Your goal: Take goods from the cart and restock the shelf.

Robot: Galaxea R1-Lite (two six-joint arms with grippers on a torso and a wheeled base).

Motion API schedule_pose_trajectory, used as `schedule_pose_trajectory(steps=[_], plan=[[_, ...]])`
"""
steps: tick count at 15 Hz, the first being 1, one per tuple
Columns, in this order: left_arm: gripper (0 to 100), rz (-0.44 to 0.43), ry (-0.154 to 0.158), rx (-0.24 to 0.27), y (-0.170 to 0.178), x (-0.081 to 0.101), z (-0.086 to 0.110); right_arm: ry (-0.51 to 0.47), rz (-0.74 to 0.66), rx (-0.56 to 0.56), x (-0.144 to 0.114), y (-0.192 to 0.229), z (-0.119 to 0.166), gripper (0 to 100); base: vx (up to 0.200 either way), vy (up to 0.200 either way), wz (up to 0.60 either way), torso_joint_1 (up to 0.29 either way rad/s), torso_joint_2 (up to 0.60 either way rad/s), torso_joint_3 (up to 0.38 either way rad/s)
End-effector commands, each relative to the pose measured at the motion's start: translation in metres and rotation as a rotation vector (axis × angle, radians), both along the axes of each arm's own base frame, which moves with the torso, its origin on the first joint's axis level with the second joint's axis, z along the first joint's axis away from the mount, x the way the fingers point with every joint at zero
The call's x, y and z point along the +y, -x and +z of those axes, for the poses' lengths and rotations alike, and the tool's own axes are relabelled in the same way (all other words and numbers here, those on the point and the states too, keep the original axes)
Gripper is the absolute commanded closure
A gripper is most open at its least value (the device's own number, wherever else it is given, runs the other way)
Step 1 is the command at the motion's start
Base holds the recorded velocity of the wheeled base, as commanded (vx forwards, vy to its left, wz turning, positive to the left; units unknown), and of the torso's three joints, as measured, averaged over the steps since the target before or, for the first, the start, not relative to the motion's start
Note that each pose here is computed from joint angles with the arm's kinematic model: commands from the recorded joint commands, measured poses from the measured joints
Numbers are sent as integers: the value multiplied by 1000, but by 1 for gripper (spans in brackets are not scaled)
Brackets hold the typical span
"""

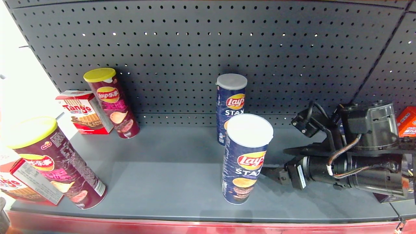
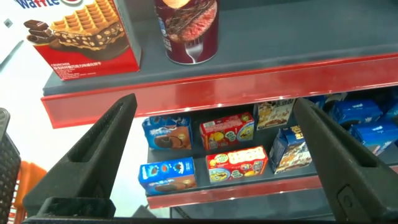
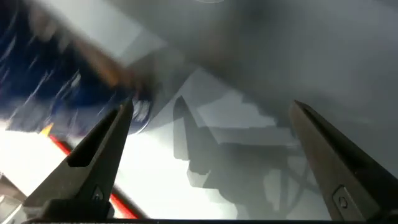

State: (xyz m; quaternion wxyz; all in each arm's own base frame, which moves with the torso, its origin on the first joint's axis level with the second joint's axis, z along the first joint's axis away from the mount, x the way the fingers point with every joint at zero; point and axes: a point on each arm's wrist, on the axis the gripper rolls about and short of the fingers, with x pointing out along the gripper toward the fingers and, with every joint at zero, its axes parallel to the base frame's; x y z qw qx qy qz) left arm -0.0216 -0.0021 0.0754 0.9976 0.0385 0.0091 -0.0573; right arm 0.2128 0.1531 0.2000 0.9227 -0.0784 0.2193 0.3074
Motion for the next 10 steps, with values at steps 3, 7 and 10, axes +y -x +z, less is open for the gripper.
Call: schedule_pose_trajectory(steps=[3, 7, 10], plan=[[0, 0, 0, 2, 0, 0, 0, -2, -3, -3, 3, -5, 1, 0, 0, 0, 0, 0, 0, 0], [0, 0, 0, 3, 0, 0, 0, 6, 26, -4, 7, 1, 0, 0, 0, 0, 0, 0, 0, 0], [0, 0, 0, 2, 0, 0, 0, 10, 37, -7, 8, 2, 0, 0, 0, 0, 0, 0, 0, 0]])
